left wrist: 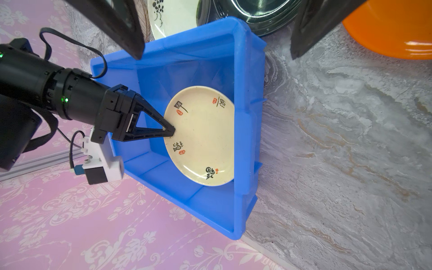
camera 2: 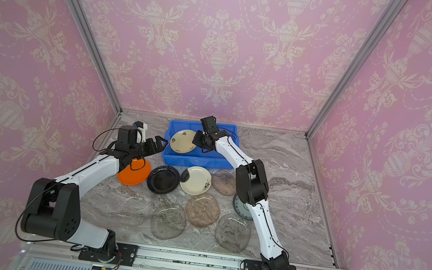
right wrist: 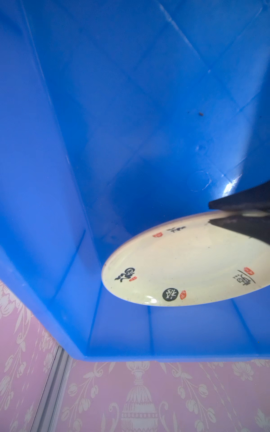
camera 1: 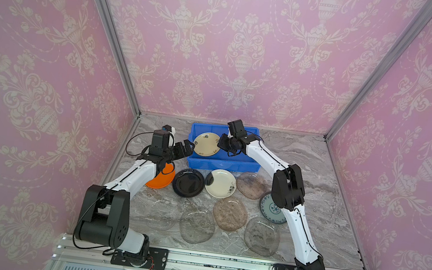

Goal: Place the plates into the plastic bin on the countertop
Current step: Place the plate in the plastic bin.

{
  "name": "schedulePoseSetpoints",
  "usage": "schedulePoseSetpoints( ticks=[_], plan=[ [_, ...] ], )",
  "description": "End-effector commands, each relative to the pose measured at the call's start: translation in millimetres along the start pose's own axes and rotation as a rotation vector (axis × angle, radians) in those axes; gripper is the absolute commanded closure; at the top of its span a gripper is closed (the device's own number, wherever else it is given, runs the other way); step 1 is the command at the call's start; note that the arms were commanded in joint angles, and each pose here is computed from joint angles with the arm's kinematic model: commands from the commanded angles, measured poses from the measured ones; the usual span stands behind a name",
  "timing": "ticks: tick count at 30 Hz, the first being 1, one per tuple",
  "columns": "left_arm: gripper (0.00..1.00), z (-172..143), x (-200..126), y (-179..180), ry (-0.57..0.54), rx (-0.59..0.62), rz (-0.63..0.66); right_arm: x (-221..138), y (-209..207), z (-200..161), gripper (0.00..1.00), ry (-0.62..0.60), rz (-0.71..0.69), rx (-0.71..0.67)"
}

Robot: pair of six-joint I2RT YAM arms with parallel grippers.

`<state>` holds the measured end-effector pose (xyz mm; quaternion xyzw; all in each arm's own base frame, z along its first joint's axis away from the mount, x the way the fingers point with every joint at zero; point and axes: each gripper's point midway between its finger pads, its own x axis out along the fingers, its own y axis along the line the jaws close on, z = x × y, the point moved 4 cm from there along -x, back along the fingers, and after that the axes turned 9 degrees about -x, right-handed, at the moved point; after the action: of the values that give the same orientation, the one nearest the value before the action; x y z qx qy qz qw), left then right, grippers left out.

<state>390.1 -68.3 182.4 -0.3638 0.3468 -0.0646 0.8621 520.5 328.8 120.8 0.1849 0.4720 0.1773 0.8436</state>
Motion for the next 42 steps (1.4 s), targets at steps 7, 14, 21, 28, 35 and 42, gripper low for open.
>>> schedulePoseSetpoints(
  ticks=[7, 14, 21, 28, 35, 42],
  plan=[
    [0.01, 4, 0, -2, -0.011, 0.028, 0.013, 7, 5, -9, 0.93, 0.049, -0.01, -0.027],
    [0.01, 4, -1, -2, -0.01, 0.034, 0.018, 4, 1, -11, 0.76, 0.062, -0.099, -0.084],
    [0.01, 1, -5, 0, -0.012, 0.029, 0.025, -7, 0, -8, 0.66, 0.048, -0.135, -0.118],
    [0.01, -5, -14, 4, -0.009, 0.033, 0.041, -29, 10, 6, 0.64, 0.003, -0.107, -0.142],
    [0.01, -11, -20, 8, -0.005, 0.043, 0.06, -54, 16, 17, 0.64, -0.041, -0.1, -0.167],
    [0.01, -16, -25, 10, -0.002, 0.049, 0.066, -110, 29, 29, 0.55, -0.123, -0.096, -0.261]
  ],
)
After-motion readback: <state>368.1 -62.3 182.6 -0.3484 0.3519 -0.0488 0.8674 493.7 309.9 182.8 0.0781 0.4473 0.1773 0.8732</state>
